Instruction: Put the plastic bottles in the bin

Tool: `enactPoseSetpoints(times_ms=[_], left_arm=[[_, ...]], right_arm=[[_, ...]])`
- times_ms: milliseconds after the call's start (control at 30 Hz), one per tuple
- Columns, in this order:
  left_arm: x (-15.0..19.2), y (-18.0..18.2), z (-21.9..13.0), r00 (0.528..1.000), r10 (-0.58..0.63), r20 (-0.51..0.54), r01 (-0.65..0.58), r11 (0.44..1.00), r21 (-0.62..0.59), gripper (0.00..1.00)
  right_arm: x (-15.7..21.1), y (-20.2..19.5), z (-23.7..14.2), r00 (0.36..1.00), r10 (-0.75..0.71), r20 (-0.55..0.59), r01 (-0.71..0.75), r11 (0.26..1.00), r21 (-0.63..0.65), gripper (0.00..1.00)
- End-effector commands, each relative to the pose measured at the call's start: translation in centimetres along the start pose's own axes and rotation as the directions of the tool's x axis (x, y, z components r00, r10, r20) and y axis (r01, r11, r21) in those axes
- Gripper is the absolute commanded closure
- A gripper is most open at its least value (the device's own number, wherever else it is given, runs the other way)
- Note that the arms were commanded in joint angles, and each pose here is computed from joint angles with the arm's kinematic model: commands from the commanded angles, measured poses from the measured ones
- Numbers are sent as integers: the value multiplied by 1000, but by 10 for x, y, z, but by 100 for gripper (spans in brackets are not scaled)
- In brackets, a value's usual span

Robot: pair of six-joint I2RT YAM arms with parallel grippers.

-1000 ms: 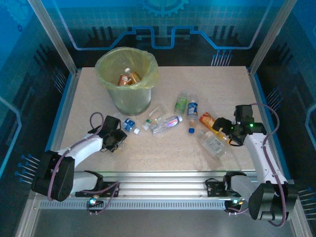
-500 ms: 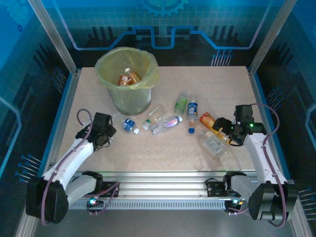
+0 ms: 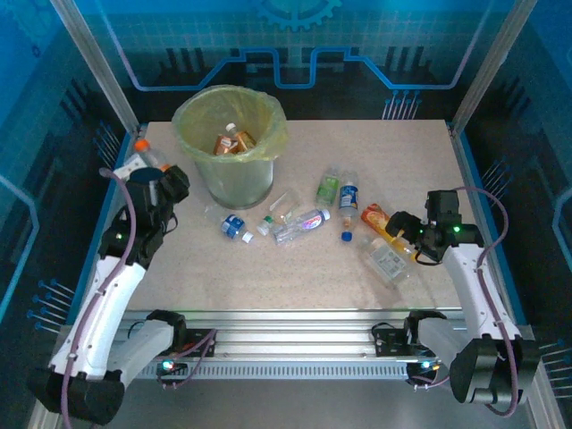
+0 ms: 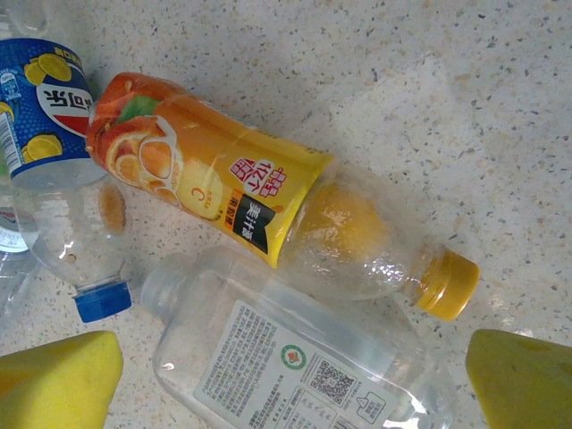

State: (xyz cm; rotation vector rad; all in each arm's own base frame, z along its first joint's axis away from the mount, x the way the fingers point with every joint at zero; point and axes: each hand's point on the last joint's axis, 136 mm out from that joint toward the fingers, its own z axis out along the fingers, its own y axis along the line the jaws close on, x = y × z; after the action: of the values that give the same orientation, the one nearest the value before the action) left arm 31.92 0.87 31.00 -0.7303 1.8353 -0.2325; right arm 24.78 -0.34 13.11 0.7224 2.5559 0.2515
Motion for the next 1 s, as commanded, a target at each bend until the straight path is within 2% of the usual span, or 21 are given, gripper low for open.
enactPoseSetpoints(times_ms=[0, 167, 400, 700, 967], left_arm=[[-40, -55, 4, 995, 54, 83, -68, 982, 177, 58], [-63, -119, 17, 991, 116, 62, -131, 930, 343, 59], [-55, -178, 62, 981, 185, -65, -133, 872, 470, 60], [-11, -199, 116, 947, 233, -221, -105, 876, 471, 60], [39, -195, 149, 919, 226, -325, -79, 909, 409, 63]], right_arm=[[-14, 11, -15, 998, -7, 63, 8, 1000, -24, 0], [-18, 17, -23, 996, -16, 92, 19, 999, -33, 0], [-15, 18, -30, 994, -27, 104, 29, 999, -19, 0], [-16, 16, -40, 991, -26, 130, 28, 1000, -9, 0], [-22, 21, -46, 989, -25, 149, 29, 999, -21, 0]])
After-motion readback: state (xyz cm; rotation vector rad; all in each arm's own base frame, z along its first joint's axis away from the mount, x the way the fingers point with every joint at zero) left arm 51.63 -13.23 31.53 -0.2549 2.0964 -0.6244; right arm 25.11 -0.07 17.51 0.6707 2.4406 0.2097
